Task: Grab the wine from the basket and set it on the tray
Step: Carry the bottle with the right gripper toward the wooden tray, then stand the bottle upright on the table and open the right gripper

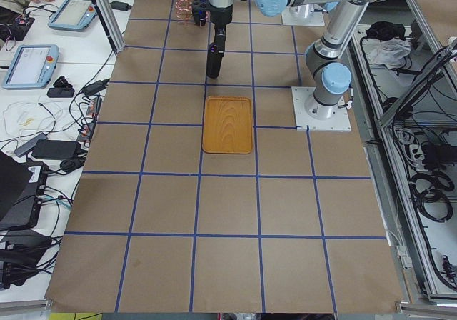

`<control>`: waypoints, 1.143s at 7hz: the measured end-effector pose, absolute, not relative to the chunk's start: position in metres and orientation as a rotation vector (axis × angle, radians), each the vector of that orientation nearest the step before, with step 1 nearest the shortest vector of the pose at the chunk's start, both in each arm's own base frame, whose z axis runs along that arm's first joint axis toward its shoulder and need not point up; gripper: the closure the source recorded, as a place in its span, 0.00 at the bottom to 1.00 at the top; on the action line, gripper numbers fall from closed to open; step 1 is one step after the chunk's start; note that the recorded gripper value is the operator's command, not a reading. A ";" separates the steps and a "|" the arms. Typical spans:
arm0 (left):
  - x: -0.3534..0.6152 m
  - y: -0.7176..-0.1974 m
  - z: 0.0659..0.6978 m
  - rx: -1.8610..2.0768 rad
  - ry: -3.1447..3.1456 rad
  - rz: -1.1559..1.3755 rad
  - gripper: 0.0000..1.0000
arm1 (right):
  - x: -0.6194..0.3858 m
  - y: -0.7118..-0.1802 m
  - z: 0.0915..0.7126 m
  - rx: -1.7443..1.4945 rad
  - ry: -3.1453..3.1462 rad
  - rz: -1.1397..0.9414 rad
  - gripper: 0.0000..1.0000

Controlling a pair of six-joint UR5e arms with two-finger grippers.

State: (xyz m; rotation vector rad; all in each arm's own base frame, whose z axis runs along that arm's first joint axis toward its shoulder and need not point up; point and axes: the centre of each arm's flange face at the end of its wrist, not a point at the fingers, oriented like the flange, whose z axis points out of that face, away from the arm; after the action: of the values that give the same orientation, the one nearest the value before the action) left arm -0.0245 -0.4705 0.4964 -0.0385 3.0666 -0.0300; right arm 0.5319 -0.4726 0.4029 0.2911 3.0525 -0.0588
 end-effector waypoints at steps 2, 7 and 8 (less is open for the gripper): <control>-0.025 -0.471 0.496 -0.037 3.068 -0.029 0.00 | 0.531 -0.472 0.398 0.291 3.062 -0.059 0.02; -0.029 -0.471 0.495 -0.048 3.073 -0.030 0.00 | 0.476 -0.486 0.440 0.276 3.059 -0.095 0.00; -0.029 -0.471 0.496 -0.052 3.070 -0.037 0.00 | 0.440 -0.491 0.461 0.247 3.075 -0.081 0.00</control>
State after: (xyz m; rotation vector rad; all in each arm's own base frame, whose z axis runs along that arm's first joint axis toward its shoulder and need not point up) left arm -0.0293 -0.4710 0.4961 -0.0523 3.0697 -0.0375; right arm 0.4404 -0.4910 0.4608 0.2470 3.0751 -0.0811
